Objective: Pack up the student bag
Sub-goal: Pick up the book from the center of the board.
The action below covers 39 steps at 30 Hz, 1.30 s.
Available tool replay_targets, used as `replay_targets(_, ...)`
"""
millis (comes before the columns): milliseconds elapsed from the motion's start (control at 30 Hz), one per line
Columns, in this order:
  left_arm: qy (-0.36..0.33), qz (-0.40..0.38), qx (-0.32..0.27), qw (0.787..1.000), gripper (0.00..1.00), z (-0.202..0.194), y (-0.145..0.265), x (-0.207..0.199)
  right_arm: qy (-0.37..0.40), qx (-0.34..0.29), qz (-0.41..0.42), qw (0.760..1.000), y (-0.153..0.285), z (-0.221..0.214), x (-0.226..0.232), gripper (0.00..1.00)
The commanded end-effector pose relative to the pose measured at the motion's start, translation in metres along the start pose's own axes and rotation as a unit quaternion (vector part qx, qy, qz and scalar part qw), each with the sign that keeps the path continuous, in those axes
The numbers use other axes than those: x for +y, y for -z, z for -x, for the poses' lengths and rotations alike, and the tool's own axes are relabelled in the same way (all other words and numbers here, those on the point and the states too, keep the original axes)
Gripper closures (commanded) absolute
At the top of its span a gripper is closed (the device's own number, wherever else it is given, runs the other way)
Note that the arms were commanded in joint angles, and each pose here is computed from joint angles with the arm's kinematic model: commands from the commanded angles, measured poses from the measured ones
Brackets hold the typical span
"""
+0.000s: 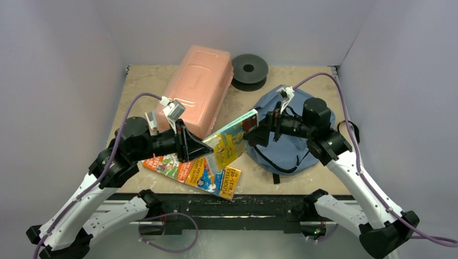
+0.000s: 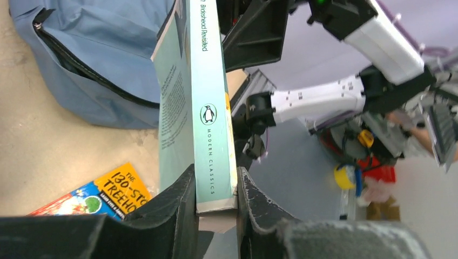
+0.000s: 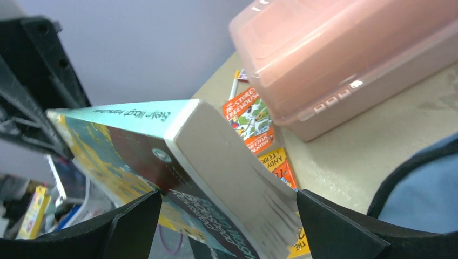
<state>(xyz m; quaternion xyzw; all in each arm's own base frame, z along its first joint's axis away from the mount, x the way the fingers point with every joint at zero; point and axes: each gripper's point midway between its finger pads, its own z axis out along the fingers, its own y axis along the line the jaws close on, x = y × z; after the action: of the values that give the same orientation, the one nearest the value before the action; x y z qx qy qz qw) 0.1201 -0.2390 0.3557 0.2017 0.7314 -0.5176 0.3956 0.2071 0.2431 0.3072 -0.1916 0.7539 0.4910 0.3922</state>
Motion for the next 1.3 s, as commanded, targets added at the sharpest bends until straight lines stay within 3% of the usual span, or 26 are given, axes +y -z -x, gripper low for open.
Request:
replay_targets(0,-0.1,-0.104,0.053,0.988,1.0,-0.009,0.027,-0.044,0.108,-0.029,0.064,0.992,0.012,0.013,0.027,0.01)
replay_targets(133,-0.111,-0.153,0.08,0.979,1.0,-0.019,0.036,-0.06,0.15,-0.029,0.148,0.977,0.024,0.001,0.055,0.01)
replay_targets(300,-0.123,-0.275,0.094,0.949,1.0,-0.024,0.05,-0.096,0.168,0.002,0.269,0.948,0.038,-0.024,0.085,0.01)
replay_targets(500,-0.142,-0.276,0.102,0.945,1.0,-0.025,0.051,-0.095,0.181,0.054,0.357,0.915,0.053,-0.054,0.122,0.01)
replay_targets(600,-0.15,-0.254,0.093,0.951,1.0,-0.019,0.045,-0.09,0.172,0.083,0.389,0.901,0.056,-0.071,0.133,0.09)
replay_targets(833,-0.152,-0.12,0.005,0.981,1.0,0.009,0.032,-0.054,0.148,0.05,0.391,0.907,0.061,-0.061,0.144,0.53)
replay_targets(900,-0.145,-0.105,-0.013,0.984,1.0,0.012,0.03,-0.048,0.116,0.047,0.39,0.912,0.057,-0.056,0.145,0.93)
replay_targets(933,-0.133,-0.085,-0.026,0.987,1.0,0.015,0.029,-0.042,0.093,0.038,0.375,0.922,0.05,-0.048,0.144,1.0)
replay_targets(967,-0.116,-0.068,-0.04,0.99,0.99,0.018,0.027,-0.036,0.066,0.035,0.357,0.931,0.043,-0.041,0.141,1.0)
replay_targets(1033,-0.065,-0.056,-0.066,0.994,0.63,0.02,0.023,-0.029,0.012,0.037,0.352,0.935,0.036,-0.033,0.141,1.0)
replay_targets(1100,-0.024,-0.08,-0.076,0.994,0.35,0.014,0.018,-0.031,-0.027,0.026,0.372,0.927,0.039,-0.026,0.148,1.0)
replay_targets(1167,0.008,-0.106,-0.072,0.992,0.26,0.008,0.014,-0.035,-0.041,0.015,0.381,0.924,0.041,-0.019,0.152,1.0)
replay_targets(1267,0.05,-0.15,-0.056,0.986,0.25,-0.003,0.009,-0.042,-0.046,0.006,0.37,0.928,0.038,-0.013,0.151,1.0)
